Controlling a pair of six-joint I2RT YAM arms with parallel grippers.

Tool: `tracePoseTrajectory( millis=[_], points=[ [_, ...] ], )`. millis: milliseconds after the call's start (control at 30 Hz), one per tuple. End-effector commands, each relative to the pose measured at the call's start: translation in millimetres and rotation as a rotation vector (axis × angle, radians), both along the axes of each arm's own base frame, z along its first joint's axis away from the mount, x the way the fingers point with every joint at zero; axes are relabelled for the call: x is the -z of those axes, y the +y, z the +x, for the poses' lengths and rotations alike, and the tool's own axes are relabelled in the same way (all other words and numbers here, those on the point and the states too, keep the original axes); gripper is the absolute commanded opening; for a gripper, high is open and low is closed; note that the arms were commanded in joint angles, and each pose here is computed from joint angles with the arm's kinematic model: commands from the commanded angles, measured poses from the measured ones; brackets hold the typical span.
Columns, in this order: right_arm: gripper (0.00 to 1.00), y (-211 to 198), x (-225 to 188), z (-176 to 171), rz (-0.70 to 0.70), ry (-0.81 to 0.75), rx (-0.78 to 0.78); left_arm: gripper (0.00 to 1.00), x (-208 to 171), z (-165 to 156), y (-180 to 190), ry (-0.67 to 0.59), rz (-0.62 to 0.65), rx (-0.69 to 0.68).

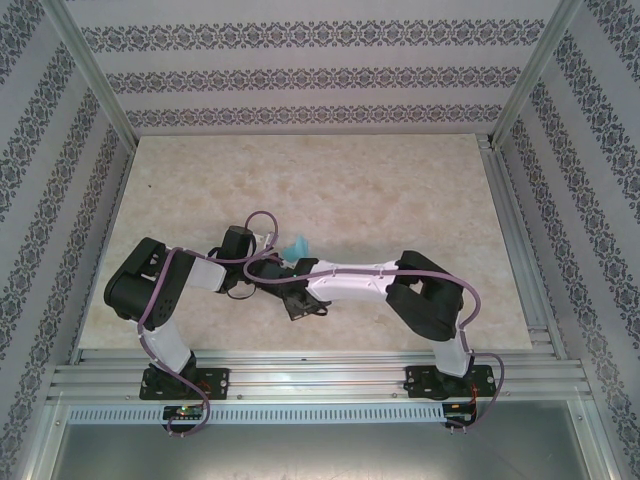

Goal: Fold a paper plane with a square sheet of paper (fold left side to right side)
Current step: Fold the wing for the fifth time at the center of the table.

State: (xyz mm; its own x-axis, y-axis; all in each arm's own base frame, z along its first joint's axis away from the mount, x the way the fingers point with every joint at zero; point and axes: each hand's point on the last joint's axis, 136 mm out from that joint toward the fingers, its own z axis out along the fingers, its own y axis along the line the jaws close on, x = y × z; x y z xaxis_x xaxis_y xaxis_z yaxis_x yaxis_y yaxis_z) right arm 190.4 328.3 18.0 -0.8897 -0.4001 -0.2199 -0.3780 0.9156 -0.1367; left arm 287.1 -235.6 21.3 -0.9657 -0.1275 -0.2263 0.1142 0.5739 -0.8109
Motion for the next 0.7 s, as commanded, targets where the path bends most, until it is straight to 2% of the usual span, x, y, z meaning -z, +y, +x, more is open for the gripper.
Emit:
tracePoseTrajectory(
  millis=[0, 167, 300, 467, 667],
  points=[
    [0.02, -14.5, -2.0, -1.8, -0.141, -0.034, -0.052, 0.0, 48.9, -2.7, 48.1, 0.073, 0.207, -0.144],
    [0.06, -5.7, -6.1, -3.7, -0.133, -0.054, -0.092, 0.0, 51.4, -4.3, 50.2, 0.078, 0.213, -0.148],
    [0.12, 5.6, -14.2, -6.7, -0.035, -0.05, -0.102, 0.0, 53.1, -5.7, 51.3, 0.081, 0.217, -0.147],
    [0.21, 17.7, -46.2, -5.0, 0.206, -0.053, -0.096, 0.0, 54.1, -7.4, 52.3, 0.078, 0.217, -0.145],
    [0.21, 21.6, -59.7, 7.5, 0.553, 0.024, -0.009, 0.0, 54.8, -9.8, 55.2, 0.075, 0.22, -0.144]
  ],
)
